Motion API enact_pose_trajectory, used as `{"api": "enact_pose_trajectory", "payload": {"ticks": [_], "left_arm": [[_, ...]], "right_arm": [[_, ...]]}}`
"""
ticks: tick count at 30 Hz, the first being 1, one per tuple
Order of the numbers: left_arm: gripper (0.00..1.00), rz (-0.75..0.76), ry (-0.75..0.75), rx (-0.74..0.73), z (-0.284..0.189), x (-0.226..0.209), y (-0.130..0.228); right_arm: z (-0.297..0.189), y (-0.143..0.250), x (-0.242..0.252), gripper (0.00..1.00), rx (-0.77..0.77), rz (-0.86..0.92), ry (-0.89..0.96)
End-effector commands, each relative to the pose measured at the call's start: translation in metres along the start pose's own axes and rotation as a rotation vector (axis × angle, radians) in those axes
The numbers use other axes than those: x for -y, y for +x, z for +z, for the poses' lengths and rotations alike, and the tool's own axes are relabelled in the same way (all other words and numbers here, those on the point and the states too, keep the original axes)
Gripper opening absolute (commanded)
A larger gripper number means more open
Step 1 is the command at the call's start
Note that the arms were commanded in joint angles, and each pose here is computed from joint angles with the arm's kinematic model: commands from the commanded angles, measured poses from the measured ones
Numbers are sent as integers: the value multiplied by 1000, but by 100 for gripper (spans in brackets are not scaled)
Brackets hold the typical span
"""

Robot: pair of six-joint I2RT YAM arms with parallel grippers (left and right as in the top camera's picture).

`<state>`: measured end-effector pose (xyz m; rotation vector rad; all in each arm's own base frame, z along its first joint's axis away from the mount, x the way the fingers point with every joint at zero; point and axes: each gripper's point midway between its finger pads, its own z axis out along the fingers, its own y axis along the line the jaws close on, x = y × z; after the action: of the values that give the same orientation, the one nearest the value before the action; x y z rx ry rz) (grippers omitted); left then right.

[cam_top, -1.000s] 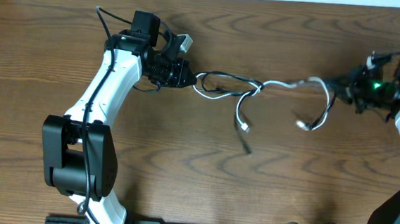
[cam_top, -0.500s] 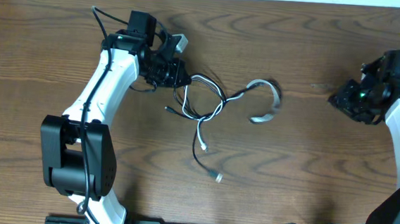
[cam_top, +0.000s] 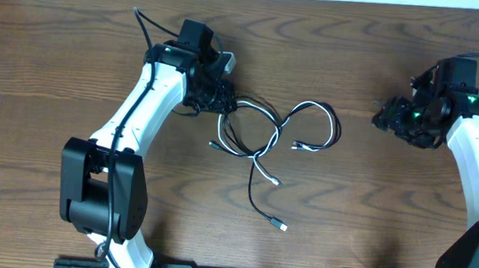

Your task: Untangle cables

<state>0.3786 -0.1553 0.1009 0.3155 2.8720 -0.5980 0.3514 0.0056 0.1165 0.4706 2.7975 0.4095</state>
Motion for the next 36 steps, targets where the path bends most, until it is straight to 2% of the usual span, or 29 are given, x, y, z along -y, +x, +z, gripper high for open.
{"api": "enact_pose_trajectory", "payload": {"ticks": [1,5,8,14,18,31,36], "left_arm": [[52,6,-21,43,-10,-1,-7],[52,42,65,81,-13,21,-15],[57,41,88,82,-9,37,-16],[60,-119,12,121,-4,40,-24],[71,-159,11,129,0,47,-26],[71,-317,-71,-23,87,65,6],[71,-360,-118,9,102,55,0]], "right_arm": [[-8,-4,-14,71,33,-57,-23],[-7,-5,-21,73,40,-78,-30],[-7,-6,-21,73,47,-80,-32],[-7,-7,-21,74,47,-80,-32],[-6,-7,-19,75,48,-79,-21],[0,-5,-17,76,26,-54,-16],[0,-5,-17,76,25,-54,-16]]}}
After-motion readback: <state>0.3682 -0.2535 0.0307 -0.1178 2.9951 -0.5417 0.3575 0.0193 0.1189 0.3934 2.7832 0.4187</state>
